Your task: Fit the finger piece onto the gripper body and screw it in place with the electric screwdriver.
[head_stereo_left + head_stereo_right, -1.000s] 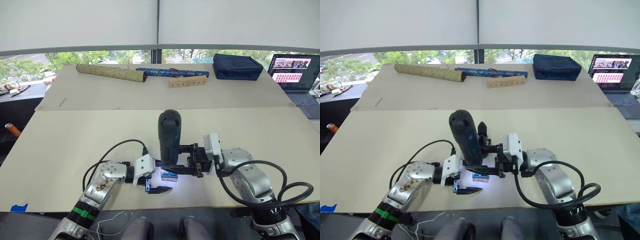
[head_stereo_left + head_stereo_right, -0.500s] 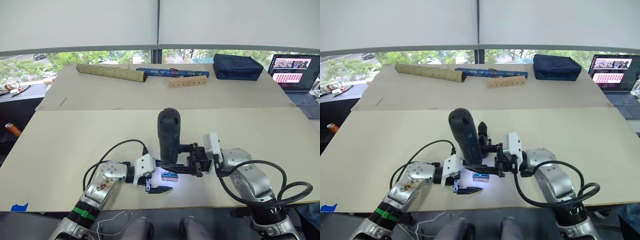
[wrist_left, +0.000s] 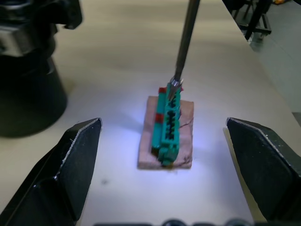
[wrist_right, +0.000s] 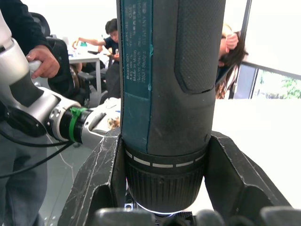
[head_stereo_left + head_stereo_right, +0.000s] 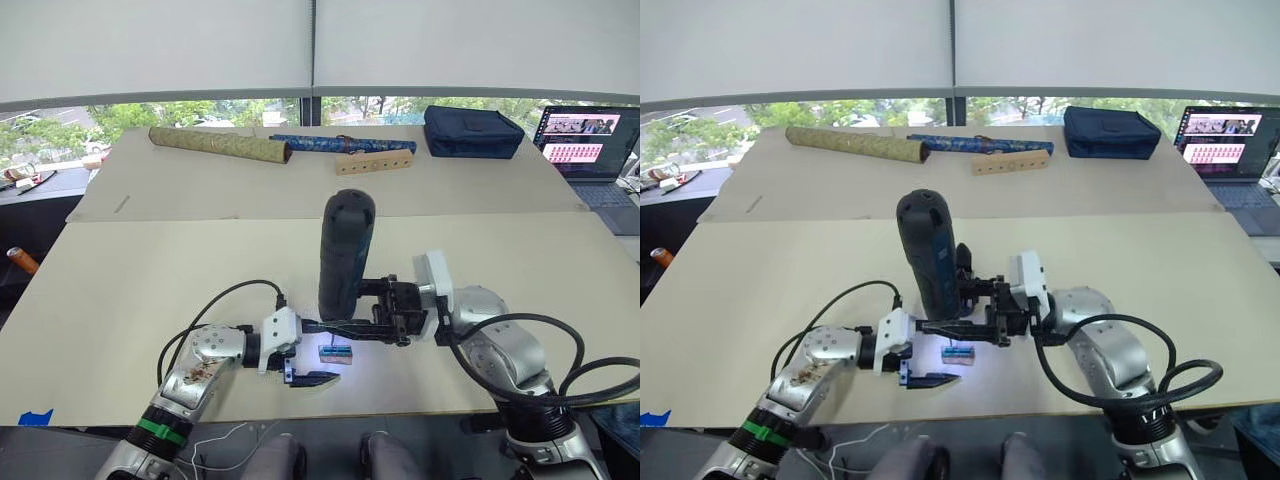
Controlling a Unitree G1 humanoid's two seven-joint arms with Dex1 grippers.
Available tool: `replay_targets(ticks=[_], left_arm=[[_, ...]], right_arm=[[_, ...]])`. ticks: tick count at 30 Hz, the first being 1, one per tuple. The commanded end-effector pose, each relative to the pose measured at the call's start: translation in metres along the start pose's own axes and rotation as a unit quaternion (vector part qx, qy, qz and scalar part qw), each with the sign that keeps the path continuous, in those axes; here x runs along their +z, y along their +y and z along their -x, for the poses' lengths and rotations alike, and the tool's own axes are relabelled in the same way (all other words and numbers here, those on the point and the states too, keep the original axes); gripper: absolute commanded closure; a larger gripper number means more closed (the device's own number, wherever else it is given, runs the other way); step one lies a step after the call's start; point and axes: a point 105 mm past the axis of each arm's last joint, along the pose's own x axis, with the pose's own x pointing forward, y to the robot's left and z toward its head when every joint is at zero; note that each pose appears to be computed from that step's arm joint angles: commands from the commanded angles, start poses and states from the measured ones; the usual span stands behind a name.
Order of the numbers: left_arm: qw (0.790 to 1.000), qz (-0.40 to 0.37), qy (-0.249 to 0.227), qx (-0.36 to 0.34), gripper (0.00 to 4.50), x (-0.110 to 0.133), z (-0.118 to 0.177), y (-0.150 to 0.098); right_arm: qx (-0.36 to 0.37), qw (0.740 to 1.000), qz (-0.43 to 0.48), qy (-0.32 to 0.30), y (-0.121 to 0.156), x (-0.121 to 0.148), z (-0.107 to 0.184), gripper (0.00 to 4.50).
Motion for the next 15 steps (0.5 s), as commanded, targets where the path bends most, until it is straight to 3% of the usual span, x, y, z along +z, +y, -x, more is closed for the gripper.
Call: replay_targets(ticks=[1, 6, 15], left_arm=[[0.998, -0.022, -0.05, 0.012, 0.02, 0.025, 0.014, 0.003], [0.995, -0.019, -0.101, 0.001, 0.02, 0.048, 0.034, -0.003], [0.993, -0.003, -0.096, 0.069, 0.02, 0.053, 0.063, 0.016]], right_arm=[[0.017, 0.998, 0.045, -0.038, 0.002, 0.035, -0.003, 2.6], [0.018, 0.997, 0.052, -0.048, 0.002, 0.05, -0.001, 2.6], [-0.001, 0.997, 0.061, -0.055, 0.004, 0.072, 0.012, 2.6]])
